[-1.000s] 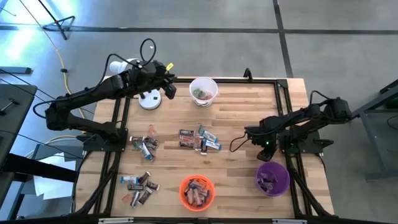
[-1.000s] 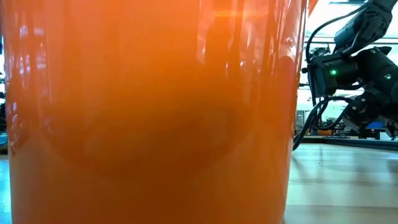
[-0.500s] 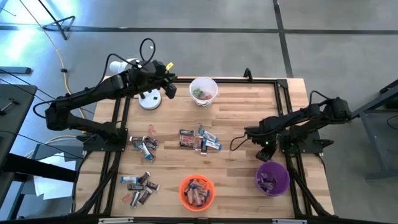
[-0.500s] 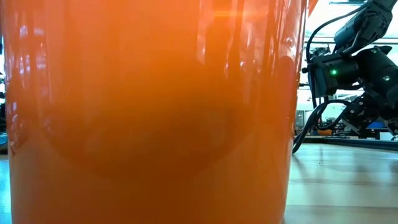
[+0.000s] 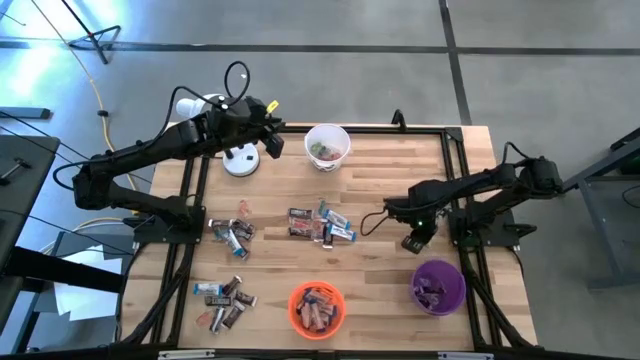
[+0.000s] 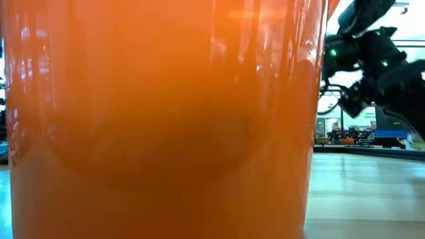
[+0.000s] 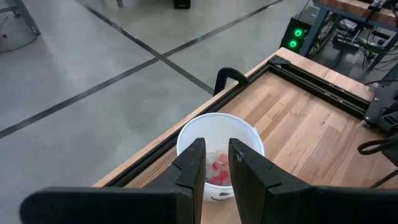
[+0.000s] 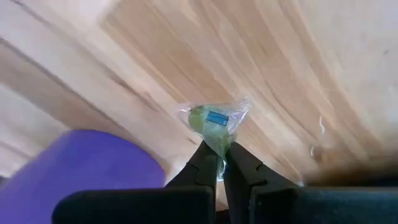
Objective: Organize candy in baskets
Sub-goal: Put the green gummy into the white bucket
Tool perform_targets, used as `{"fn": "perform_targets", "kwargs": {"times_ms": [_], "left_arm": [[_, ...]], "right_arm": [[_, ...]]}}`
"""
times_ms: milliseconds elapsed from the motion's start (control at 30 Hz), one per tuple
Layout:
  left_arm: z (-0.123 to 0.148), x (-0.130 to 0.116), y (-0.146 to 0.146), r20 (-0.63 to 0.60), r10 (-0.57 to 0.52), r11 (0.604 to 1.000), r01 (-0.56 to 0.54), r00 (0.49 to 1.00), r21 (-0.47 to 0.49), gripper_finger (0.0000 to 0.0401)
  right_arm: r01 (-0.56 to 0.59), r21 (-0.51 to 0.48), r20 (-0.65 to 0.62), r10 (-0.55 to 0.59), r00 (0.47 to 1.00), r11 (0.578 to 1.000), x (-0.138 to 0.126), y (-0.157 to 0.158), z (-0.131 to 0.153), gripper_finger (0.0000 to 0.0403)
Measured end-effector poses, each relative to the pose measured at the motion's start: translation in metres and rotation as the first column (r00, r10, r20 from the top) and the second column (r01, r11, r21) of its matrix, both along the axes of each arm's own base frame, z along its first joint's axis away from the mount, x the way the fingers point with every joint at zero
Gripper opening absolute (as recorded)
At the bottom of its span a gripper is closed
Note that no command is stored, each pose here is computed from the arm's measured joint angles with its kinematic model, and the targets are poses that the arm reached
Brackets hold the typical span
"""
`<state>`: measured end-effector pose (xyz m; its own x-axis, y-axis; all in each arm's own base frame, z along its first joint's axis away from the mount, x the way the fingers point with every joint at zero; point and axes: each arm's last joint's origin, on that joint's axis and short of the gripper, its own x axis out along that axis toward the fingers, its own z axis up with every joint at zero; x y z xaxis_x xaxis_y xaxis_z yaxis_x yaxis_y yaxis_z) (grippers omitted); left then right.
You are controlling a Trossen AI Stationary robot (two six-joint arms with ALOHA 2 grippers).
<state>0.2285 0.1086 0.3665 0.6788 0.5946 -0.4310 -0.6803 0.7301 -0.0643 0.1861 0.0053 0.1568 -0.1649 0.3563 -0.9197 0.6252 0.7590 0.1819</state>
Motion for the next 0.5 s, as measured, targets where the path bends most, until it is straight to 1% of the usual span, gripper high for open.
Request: {"fn": "perform_targets", "kwargs": {"times_ms": [100,167,233,400,500], "left_arm": [[0.000,0.000,0.000,-0.002,-0.002,1.000,0.002,1.000,0.003,0.0055],[0.000,0.000,0.000,-0.010,-0.007,1.000,0.008,1.000,0.012,0.0055],[0.000,0.000,0.000,-0.015,-0.011,1.000,0.011,1.000,0.017,0.0055],[0.000,0.000,0.000,-0.016,-0.011,1.000,0.012,1.000,0.018,0.0055],[0.000,0.000,0.000,-0.015,-0.011,1.000,0.012,1.000,0.017,0.0055]], "right_arm": [[-0.036,-0.041,0.006,0.036,0.999,0.999,0.007,-0.002,0.015,0.0002],[-0.060,-0.104,0.016,0.062,0.998,0.993,0.011,-0.005,0.024,0.0002],[-0.057,-0.176,0.030,0.063,0.998,0.983,0.016,-0.011,0.033,0.0002],[0.006,-0.327,0.092,0.025,0.995,0.945,0.029,-0.032,0.055,0.0002],[0.056,-0.411,0.141,0.003,0.990,0.910,0.036,-0.047,0.072,0.0002]]}}
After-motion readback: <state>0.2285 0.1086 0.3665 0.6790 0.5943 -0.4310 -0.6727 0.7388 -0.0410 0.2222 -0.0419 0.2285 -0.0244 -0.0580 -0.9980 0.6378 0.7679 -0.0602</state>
